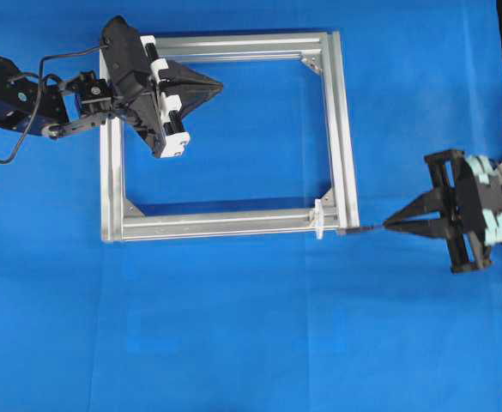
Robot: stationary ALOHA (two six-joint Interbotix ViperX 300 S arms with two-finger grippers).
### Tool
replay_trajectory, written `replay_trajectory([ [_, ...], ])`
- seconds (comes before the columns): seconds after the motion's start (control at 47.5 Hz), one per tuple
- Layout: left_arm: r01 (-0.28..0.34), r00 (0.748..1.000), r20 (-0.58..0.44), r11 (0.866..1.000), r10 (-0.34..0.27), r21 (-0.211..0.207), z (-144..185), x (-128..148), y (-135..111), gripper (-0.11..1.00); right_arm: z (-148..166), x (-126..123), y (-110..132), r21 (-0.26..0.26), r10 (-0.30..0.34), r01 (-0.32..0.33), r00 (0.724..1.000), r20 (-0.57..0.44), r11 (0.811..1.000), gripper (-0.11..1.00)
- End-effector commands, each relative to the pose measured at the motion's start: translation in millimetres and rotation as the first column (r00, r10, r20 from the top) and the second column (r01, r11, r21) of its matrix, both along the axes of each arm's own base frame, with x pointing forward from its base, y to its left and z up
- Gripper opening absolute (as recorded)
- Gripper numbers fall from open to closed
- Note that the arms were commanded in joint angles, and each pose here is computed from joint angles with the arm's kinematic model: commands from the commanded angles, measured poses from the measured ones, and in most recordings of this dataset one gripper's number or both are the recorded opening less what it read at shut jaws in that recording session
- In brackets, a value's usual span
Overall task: Insert the wire through the string loop located on the right side.
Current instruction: 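Lift the cable and carry it right toward the white zip-tie loop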
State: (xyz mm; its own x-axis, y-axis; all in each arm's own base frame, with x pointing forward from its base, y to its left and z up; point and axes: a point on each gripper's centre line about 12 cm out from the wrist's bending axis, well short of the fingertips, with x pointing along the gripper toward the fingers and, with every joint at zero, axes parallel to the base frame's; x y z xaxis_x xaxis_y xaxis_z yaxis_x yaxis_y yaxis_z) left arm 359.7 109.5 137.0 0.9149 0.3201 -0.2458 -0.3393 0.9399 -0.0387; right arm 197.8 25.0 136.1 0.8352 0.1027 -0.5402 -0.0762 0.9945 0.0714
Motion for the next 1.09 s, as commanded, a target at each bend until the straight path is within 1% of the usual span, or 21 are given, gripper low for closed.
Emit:
replay_trajectory([
  [0.0, -0.001, 0.999, 0.047, 1.000, 0.000, 0.015, 14.7, 2.5, 1.3, 0.00, 3.5, 3.3, -6.7, -0.004, -0.031, 0.031, 0.999, 0.017, 1.000, -0.03],
  [0.147, 0.000, 0.999, 0.046, 1.000, -0.001, 0.016, 14.7, 2.5, 1.1, 0.00, 3.0, 3.2, -10.5, -0.009, -0.045, 0.045, 0.999, 0.017, 0.999, -0.03],
  [1.073, 0.000, 0.999, 0.044, 1.000, -0.001, 0.015, 13.8, 1.7, 0.9, 0.00, 4.1, 3.9, -10.5, -0.008, -0.045, 0.045, 0.999, 0.027, 0.999, -0.03],
])
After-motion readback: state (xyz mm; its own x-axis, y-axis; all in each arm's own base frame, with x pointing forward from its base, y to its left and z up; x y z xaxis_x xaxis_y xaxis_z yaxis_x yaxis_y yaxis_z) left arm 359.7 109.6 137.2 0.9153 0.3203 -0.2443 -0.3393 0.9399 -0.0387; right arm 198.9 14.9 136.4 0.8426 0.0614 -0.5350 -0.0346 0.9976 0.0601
